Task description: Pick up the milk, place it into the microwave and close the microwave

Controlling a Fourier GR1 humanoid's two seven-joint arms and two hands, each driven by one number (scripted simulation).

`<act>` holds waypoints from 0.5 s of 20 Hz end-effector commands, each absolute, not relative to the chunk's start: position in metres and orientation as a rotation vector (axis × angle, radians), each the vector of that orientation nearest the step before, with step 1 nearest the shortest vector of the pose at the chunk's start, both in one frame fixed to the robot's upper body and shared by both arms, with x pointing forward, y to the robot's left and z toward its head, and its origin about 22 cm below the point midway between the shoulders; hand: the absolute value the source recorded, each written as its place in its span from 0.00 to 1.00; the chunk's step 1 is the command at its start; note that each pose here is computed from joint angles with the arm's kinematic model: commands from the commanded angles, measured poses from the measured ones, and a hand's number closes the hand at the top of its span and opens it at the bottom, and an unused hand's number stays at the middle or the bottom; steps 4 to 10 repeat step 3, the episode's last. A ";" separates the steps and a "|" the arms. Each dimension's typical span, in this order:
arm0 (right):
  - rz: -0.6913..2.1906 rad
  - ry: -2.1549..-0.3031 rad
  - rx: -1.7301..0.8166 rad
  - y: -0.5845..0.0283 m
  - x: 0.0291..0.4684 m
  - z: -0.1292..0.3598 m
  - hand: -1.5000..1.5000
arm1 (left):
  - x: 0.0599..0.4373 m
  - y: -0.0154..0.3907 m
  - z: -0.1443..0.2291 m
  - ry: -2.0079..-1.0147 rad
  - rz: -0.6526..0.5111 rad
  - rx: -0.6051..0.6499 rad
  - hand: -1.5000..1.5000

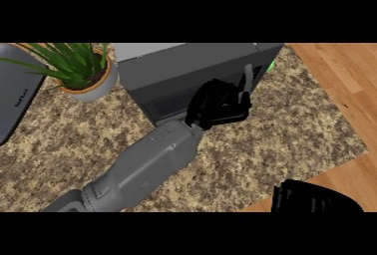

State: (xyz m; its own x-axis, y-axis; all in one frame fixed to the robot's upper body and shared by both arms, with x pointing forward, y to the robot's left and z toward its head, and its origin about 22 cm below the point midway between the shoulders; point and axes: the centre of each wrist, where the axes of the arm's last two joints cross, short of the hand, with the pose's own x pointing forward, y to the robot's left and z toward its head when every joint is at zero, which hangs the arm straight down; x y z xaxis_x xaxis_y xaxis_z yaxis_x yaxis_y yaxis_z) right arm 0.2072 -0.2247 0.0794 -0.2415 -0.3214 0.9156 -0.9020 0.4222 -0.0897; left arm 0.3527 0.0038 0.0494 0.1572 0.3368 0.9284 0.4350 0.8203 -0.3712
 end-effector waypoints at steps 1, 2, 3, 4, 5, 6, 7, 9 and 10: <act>0.779 -1.795 1.069 -0.214 0.193 0.079 1.00 | 0.366 0.051 0.007 -1.362 0.138 -0.515 1.00; 0.795 -1.804 1.052 -0.213 0.192 0.082 1.00 | 0.367 0.050 0.009 -1.372 0.138 -0.518 1.00; 0.793 -1.798 1.045 -0.213 0.188 0.081 1.00 | 0.368 0.054 0.008 -1.382 0.130 -0.523 1.00; 0.793 -1.798 1.045 -0.213 0.188 0.081 1.00 | 0.368 0.054 0.008 -1.382 0.130 -0.523 1.00; 0.793 -1.798 1.045 -0.213 0.188 0.081 1.00 | 0.368 0.054 0.008 -1.382 0.130 -0.523 1.00; 0.793 -1.798 1.045 -0.213 0.188 0.081 1.00 | 0.368 0.054 0.008 -1.382 0.130 -0.523 1.00; 0.793 -1.798 1.045 -0.213 0.188 0.081 1.00 | 0.368 0.054 0.008 -1.382 0.130 -0.523 1.00; 0.793 -1.798 1.045 -0.213 0.188 0.081 1.00 | 0.368 0.054 0.008 -1.382 0.130 -0.523 1.00; 0.793 -1.798 1.045 -0.213 0.188 0.081 1.00 | 0.368 0.054 0.008 -1.382 0.130 -0.523 1.00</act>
